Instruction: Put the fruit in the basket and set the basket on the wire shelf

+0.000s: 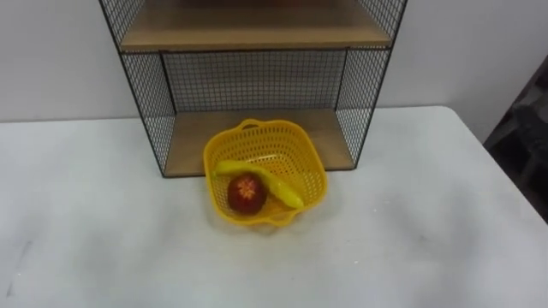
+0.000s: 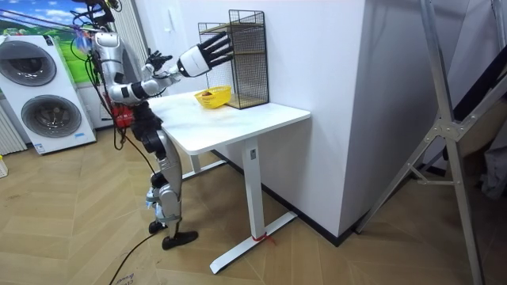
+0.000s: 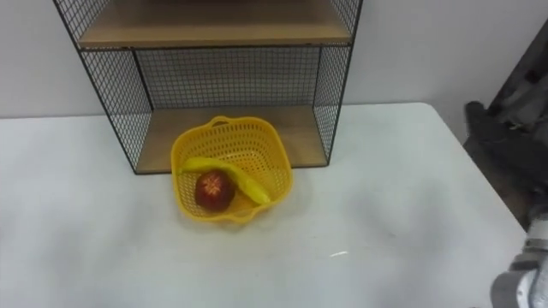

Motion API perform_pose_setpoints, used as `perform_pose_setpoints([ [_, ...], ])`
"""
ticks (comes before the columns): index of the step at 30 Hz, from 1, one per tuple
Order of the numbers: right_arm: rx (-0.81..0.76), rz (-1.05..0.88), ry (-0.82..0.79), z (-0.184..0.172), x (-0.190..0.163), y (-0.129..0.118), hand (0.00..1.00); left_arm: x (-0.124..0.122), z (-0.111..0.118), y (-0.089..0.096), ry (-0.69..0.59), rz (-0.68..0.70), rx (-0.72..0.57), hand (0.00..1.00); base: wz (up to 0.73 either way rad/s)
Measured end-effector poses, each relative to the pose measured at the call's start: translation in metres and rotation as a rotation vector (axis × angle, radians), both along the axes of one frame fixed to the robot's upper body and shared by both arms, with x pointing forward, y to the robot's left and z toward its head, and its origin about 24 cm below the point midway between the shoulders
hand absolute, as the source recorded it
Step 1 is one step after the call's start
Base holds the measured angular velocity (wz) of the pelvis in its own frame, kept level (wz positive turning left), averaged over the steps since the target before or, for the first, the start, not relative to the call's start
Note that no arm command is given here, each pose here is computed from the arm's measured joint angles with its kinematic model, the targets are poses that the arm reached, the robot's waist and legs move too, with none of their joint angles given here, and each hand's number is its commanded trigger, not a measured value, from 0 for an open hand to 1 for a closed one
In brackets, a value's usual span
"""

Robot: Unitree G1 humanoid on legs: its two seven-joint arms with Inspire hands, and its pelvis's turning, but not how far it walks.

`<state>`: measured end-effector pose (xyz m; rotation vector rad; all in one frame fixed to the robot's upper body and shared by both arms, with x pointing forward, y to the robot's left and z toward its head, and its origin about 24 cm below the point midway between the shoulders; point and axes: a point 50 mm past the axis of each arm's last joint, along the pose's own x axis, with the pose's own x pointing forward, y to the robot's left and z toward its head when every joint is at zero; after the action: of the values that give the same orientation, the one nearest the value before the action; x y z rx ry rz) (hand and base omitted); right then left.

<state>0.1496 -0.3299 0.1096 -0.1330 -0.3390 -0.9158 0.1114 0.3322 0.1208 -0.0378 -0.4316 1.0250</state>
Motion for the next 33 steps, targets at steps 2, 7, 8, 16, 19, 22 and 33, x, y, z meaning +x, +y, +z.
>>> perform_pose_setpoints([
  [2, -0.055, -0.170, -0.019, 0.008, -0.019, -0.017, 0.00, -0.025, 0.002, 0.019, -0.007, 0.183, -0.006, 0.00, -0.12],
  [7, -0.083, -0.571, -0.168, 0.033, -0.069, -0.054, 0.00, -0.078, 0.006, 0.061, -0.051, 0.525, -0.078, 0.00, -0.02],
  [8, -0.077, -0.657, -0.184, 0.035, -0.081, -0.063, 0.00, -0.089, 0.003, 0.073, -0.055, 0.603, -0.118, 0.00, 0.00],
  [16, 0.290, -1.032, -0.095, -0.018, -0.152, -0.095, 0.00, -0.153, -0.056, 0.095, -0.025, 0.998, -0.507, 0.00, -0.02],
  [19, 0.569, -1.155, 0.005, -0.070, -0.182, -0.097, 0.00, -0.175, -0.098, 0.089, 0.045, 1.106, -0.703, 0.00, 0.06],
  [22, 0.827, -1.318, 0.074, -0.121, -0.219, -0.080, 0.00, -0.203, -0.138, 0.072, 0.132, 1.246, -0.881, 0.00, 0.06],
  [33, 1.258, -1.327, 0.719, -0.234, -0.279, 0.038, 0.00, -0.257, -0.236, -0.039, 0.805, 1.071, -1.203, 0.00, 0.03],
])
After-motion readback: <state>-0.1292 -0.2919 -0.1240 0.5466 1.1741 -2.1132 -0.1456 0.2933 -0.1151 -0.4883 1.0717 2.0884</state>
